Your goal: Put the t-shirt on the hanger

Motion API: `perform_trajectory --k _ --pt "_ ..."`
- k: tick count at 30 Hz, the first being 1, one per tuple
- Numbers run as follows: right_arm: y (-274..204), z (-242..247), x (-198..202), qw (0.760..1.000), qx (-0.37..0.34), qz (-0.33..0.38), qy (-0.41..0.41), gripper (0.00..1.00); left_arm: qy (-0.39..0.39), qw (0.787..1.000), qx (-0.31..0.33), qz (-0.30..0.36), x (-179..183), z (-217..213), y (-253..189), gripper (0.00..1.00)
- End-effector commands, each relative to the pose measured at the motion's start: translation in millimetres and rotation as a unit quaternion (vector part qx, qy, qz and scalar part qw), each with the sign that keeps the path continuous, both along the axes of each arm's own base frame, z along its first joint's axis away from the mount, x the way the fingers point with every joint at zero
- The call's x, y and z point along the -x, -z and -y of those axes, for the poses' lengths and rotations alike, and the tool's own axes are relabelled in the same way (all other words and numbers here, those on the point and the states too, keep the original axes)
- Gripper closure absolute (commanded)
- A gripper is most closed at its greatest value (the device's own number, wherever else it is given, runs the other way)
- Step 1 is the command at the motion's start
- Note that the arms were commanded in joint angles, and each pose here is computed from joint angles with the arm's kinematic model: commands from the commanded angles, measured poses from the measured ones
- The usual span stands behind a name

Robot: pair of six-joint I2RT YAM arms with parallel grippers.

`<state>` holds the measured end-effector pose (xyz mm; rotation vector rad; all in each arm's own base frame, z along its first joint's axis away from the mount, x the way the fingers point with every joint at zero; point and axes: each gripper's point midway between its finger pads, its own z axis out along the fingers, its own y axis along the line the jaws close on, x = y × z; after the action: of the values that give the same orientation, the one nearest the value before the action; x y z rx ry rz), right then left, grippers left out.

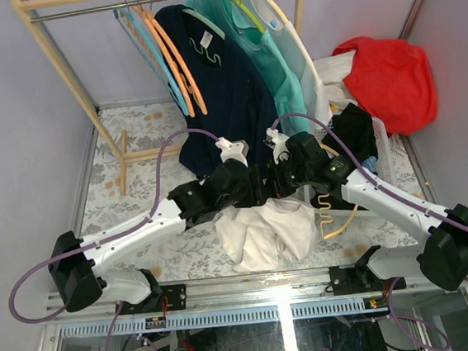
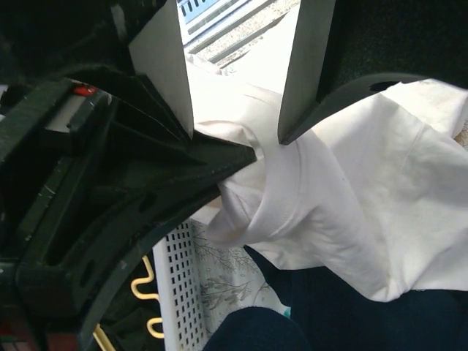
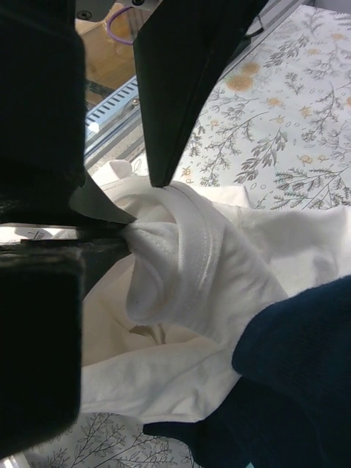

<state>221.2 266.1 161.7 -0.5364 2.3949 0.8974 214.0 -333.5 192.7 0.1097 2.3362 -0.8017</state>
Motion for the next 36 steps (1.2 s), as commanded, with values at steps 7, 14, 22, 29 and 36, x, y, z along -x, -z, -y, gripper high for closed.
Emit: perform_trajectory --k 7,14,22,29,36 --pt "-27 -6 -4 0.999 -0.03 0.043 -0.002 1.0 -0.043 0.995 -0.081 0.03 -15 -7 18 0.6" --pt "-30 0 -3 0.998 -0.025 0.053 0.0 1.0 -0.046 0.992 -0.112 0.03 -12 -14 28 0.71" --pt "-37 2 0 0.998 -0.029 0.062 0.0 1.0 -0.06 0.989 -0.127 0.042 -15 -25 19 0.99" --pt "-38 18 4 0.997 -0.007 0.075 0.014 1.0 -0.075 0.989 -0.108 0.063 -10 -44 -26 1.0" --pt "-45 42 9 0.994 0.025 0.098 0.038 1.0 -0.095 0.987 -0.091 0.091 -4 -73 -74 1.0"
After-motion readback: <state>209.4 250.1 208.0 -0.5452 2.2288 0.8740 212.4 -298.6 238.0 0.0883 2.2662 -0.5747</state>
